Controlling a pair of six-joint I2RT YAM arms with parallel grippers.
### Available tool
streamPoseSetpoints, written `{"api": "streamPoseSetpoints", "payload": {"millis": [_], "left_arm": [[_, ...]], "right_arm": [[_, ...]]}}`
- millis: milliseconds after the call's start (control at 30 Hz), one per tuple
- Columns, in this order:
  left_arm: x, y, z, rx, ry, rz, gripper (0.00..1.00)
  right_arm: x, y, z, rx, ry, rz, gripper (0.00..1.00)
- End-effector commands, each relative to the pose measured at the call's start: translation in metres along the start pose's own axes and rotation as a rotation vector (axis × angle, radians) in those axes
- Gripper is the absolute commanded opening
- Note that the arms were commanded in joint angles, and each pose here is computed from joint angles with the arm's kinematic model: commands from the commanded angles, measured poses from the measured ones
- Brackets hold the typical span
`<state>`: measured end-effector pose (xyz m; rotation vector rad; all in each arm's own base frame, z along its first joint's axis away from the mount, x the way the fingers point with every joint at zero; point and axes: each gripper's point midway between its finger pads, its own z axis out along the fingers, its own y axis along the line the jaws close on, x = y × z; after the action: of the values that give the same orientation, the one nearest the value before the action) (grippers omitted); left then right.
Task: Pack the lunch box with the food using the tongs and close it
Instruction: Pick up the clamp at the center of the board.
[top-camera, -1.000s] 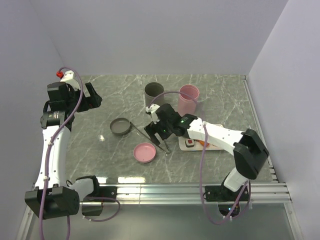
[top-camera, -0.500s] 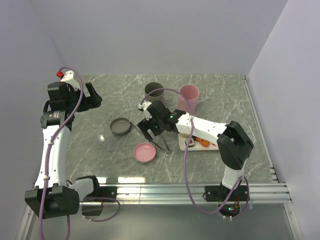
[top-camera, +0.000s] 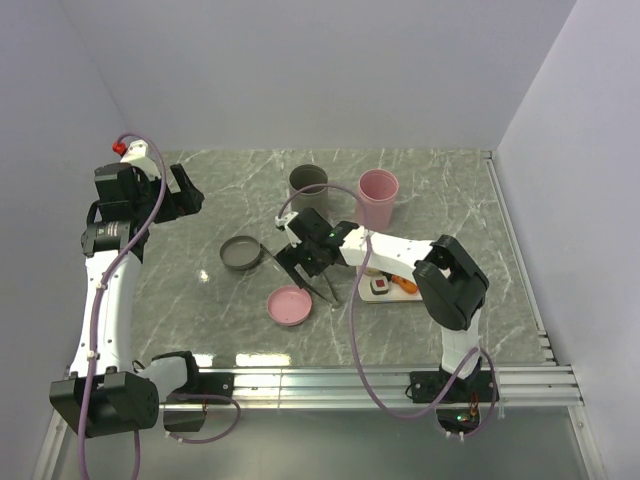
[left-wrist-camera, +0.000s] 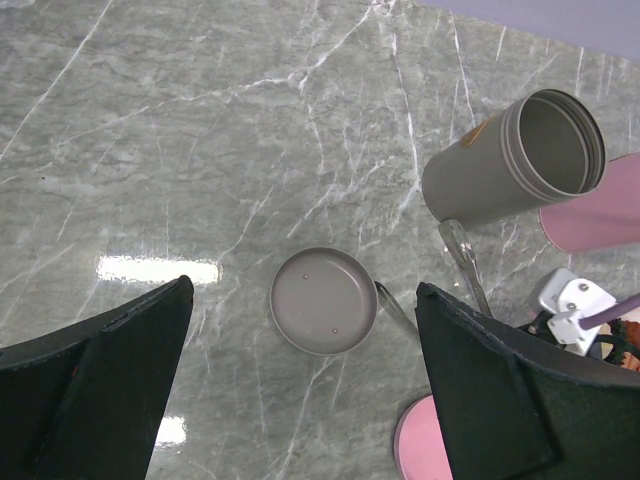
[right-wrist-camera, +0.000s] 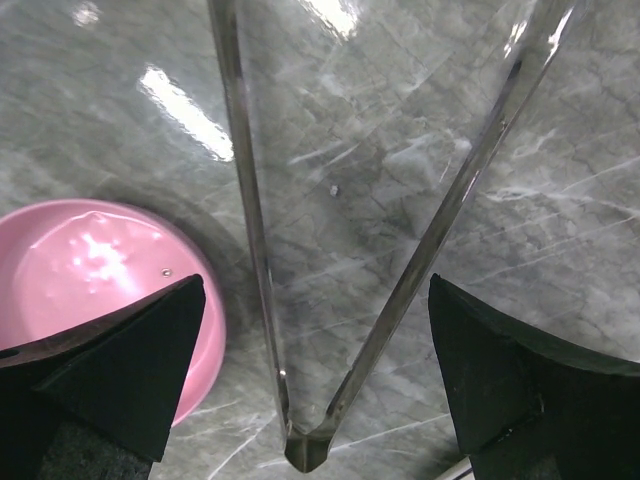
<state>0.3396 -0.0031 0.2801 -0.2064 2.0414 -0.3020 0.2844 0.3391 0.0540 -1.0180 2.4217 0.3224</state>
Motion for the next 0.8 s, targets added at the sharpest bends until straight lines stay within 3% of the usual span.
{"api": "streamPoseSetpoints", "payload": {"millis": [0,767], "left_arm": [[-0.014,-0.004,-0.005,0.009,-0.054,0.002,1.00],[-0.011,-0.005,-0.006,0.011,-0.051,0.000,0.99]], "right_arm": [[-0.014,-0.002,-0.003,0.030,-0.028,-0.006,0.99],[0.006,-0.019,0.014,0.042,0.000,0.016,1.00]]}}
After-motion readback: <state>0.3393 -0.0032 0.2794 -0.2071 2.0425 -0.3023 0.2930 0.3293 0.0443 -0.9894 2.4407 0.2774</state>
